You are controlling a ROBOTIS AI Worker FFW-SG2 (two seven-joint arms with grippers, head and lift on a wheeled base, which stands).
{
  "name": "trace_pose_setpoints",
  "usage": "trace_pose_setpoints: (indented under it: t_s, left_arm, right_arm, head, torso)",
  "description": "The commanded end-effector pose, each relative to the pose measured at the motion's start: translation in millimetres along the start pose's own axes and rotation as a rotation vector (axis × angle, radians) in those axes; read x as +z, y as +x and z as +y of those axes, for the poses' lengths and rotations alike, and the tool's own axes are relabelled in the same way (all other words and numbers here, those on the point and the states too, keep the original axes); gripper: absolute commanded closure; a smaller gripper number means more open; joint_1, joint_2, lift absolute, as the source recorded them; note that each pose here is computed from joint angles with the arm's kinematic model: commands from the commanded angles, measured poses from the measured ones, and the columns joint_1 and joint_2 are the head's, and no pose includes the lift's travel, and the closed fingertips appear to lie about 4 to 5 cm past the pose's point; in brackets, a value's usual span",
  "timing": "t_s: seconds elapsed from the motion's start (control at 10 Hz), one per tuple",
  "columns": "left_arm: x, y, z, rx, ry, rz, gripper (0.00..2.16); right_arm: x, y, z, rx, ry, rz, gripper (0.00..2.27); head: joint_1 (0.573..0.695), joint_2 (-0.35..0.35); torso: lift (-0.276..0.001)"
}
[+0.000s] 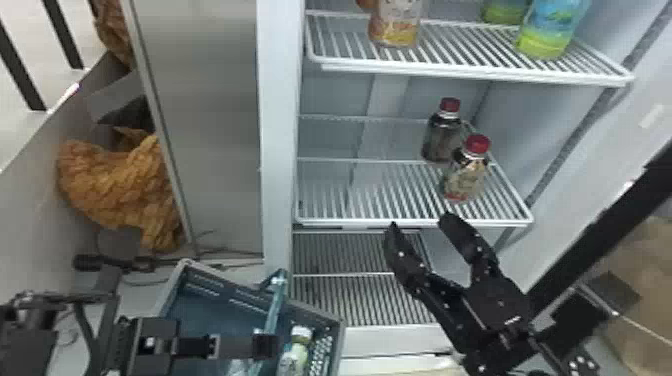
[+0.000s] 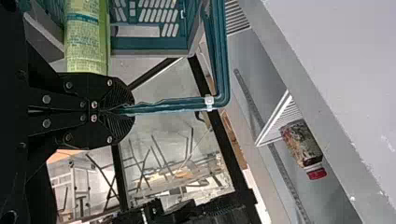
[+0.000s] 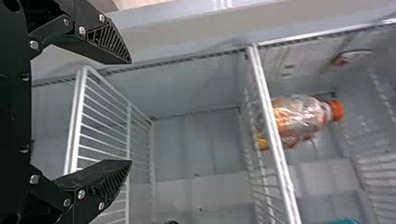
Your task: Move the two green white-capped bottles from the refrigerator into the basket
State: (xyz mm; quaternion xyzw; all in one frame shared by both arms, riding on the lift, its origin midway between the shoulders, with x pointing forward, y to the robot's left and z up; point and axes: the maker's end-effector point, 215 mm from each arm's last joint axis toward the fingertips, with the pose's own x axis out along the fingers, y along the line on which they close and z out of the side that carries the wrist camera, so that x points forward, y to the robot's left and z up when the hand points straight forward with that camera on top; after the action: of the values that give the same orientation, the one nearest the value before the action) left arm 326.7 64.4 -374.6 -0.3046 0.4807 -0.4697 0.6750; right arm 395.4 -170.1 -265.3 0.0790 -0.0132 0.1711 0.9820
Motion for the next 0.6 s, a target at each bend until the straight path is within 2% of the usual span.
trace_pose_setpoints:
  t_s: [0.0, 0.2, 0.5]
  left_arm:
    - [-0.4, 0.3, 0.2, 0.001, 0.000, 0.001, 1.17]
    - [-0.9, 0.8, 0.2, 0.001, 0.000, 0.003, 1.17]
    - [-2.0, 1.4, 0.2, -0.001, -0.002, 0.004, 1.17]
  right_arm:
    - [2.5, -3.7, 3.7, -0.017, 0.023, -0.026, 0.31]
    - [-1.5, -7.1, 3.5, -0.049, 0.040, -0.021, 0.31]
    - [-4.3, -22.9, -14.0, -0.150, 0.038, -0.010, 0.31]
  head:
    - [0.695, -0.167]
    - [0.695, -0.171]
    - [0.695, -0.187]
  torso:
    - [-0.263]
    - [-0.263]
    - [-0.263]
